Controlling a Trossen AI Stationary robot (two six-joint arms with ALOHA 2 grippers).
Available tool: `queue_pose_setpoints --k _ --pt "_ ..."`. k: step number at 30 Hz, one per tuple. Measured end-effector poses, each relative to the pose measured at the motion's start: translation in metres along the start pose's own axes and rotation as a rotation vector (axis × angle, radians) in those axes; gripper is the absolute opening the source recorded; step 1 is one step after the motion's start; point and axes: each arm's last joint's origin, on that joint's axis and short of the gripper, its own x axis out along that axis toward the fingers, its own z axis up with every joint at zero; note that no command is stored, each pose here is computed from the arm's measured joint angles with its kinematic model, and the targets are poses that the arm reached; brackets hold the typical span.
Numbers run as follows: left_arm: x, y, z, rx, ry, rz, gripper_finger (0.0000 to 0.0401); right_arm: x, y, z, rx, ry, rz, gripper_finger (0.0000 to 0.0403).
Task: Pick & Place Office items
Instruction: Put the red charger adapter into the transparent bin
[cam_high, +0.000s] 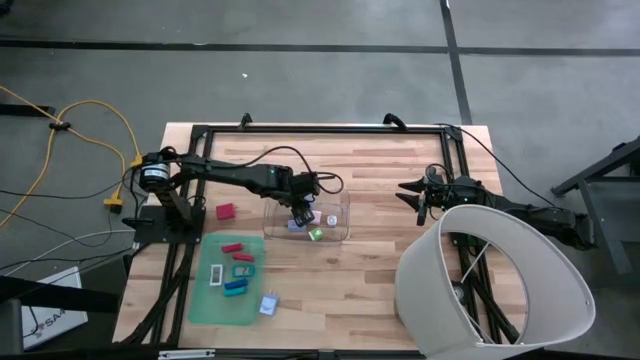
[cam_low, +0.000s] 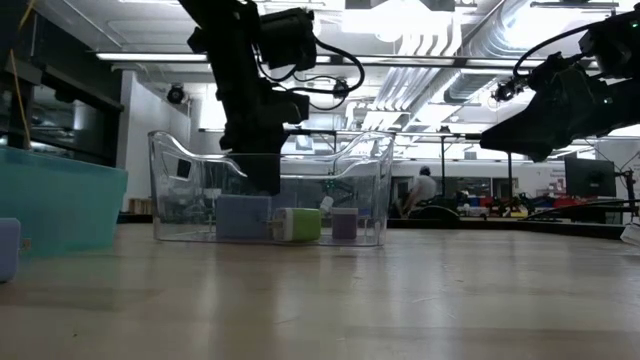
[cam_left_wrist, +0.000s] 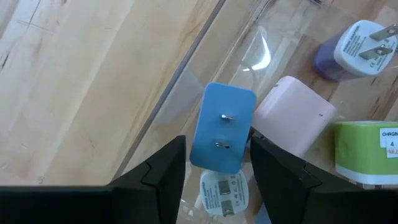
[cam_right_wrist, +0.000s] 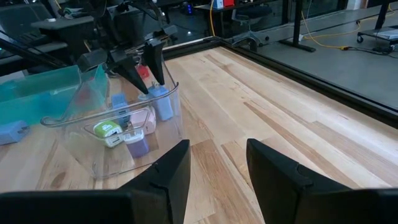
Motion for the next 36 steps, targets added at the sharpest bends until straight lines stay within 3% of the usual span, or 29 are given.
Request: queue_pose_setpoints --k 7,17,27,36 --pt "-0.014 0.002 0.002 0.047 -0.05 0.02 0.0173 0.0 0.0 0.0 0.0 0.0 0.0 0.0144" --pt "-0.057 0.0 -0.008 0.056 -0.104 0.049 0.0173 0.0 0.0 0.0 0.0 0.0 0.0 0.0144" --pt "-0.103 0.007 -0.039 -0.155 -0.034 0.117 0.0173 0.0 0.0 0.0 0.0 -0.001 0.0 0.0144" --pt "-0.116 0.001 -0.063 -0.274 0.052 0.206 0.0174 0.0 0.0 0.0 0.0 0.0 0.0 0.0144"
